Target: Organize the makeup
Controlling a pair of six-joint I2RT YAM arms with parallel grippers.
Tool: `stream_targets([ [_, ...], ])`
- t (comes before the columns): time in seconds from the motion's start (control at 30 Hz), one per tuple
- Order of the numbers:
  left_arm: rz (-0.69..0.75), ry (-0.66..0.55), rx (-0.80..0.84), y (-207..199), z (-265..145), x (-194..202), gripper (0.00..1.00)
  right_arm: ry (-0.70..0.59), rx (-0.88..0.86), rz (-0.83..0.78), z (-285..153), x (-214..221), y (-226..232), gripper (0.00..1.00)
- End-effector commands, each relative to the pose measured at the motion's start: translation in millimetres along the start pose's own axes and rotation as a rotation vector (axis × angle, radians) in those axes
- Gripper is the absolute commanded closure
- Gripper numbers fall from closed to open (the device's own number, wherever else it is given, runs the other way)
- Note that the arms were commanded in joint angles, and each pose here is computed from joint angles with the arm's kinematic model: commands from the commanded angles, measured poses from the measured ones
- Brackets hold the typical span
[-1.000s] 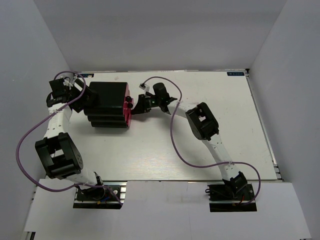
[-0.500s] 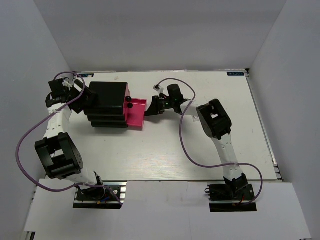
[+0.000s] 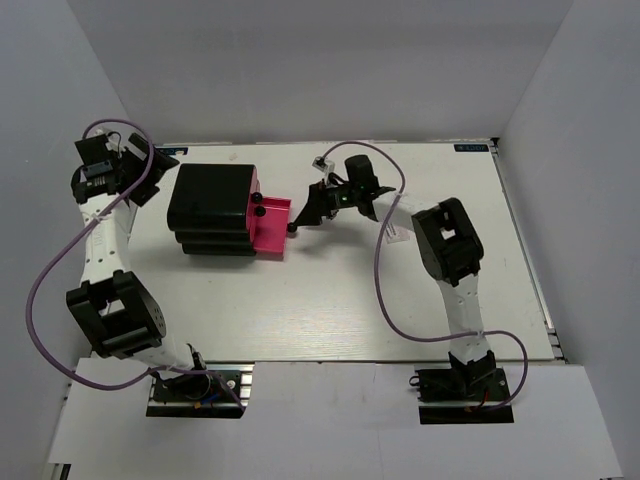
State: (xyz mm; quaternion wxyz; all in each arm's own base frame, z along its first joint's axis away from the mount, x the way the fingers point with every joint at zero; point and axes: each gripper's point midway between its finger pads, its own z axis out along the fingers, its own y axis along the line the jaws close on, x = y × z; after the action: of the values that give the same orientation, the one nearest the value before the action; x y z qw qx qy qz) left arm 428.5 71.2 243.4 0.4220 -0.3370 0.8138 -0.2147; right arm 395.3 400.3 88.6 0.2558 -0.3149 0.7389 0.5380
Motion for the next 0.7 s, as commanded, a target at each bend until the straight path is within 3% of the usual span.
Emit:
stream_targets([
  [0.0,-0.014,-0.103,-0.025,-13.8,-26.1,-35.0,0.02,-0.027,0.110,-0.224,-32.6,-35.1,21.0,0.11],
  [0.07,-0.017,-0.122,-0.025,-18.8,-34.4,-39.7,0.02,-0.046,0.256,-0.292,-54.6,-44.3,20.4,0.11],
  [0.13,-0.006,-0.150,0.008,-28.9,-47.8,-41.4,0.02,-0.112,0.526,-0.409,-94.5,-59.4,3.2,0.11],
  [0.2,0.017,-0.141,0.088,-40.7,-64.8,-25.8,0.02,-0.206,0.772,-0.412,-142.6,-79.7,-8.2,0.11],
  [0.23,0.053,-0.164,0.160,-52.5,-71.4,-25.4,0.02,-0.197,0.844,-0.396,-158.8,-69.2,-18.9,0.11],
  [0.27,0.102,-0.158,0.235,-65.9,-77.7,-14.6,0.10,-0.180,0.889,-0.402,-174.1,-67.0,-25.4,0.17],
  [0.3,0.172,-0.145,0.381,-85.1,-93.1,6.4,0.16,-0.132,0.924,-0.349,-185.6,-53.6,-27.6,0.30],
  [0.33,0.189,-0.134,0.461,-93.7,-103.4,18.4,0.24,-0.112,0.954,-0.315,-199.5,-48.0,-33.7,0.57],
  [0.37,0.205,-0.112,0.541,-101.9,-112.0,33.8,0.40,-0.064,1.004,-0.284,-208.7,-33.1,-37.0,0.64],
  [0.43,0.245,-0.082,0.691,-109.4,-137.7,67.3,0.52,-0.028,1.028,-0.278,-221.1,-19.5,-30.1,0.70],
  [0.47,0.265,-0.069,0.730,-111.5,-144.8,79.0,0.62,-0.005,1.062,-0.267,-227.9,-5.2,-33.4,0.69],
  [0.5,0.304,-0.066,0.787,-114.5,-154.1,88.3,0.64,-0.013,1.071,-0.272,-231.3,-6.5,-28.5,0.65],
  [0.53,0.314,-0.048,0.818,-110.8,-162.3,107.7,0.65,0.015,1.089,-0.244,-235.5,2.0,-31.2,0.50],
  [0.63,0.396,-0.031,0.890,-106.4,-180.6,140.0,0.44,0.097,1.125,-0.180,-242.2,16.8,-41.6,0.19],
  [0.67,0.417,-0.025,0.906,-105.8,-184.9,149.0,0.19,0.115,1.117,-0.166,-239.9,19.2,-46.4,0.14],
])
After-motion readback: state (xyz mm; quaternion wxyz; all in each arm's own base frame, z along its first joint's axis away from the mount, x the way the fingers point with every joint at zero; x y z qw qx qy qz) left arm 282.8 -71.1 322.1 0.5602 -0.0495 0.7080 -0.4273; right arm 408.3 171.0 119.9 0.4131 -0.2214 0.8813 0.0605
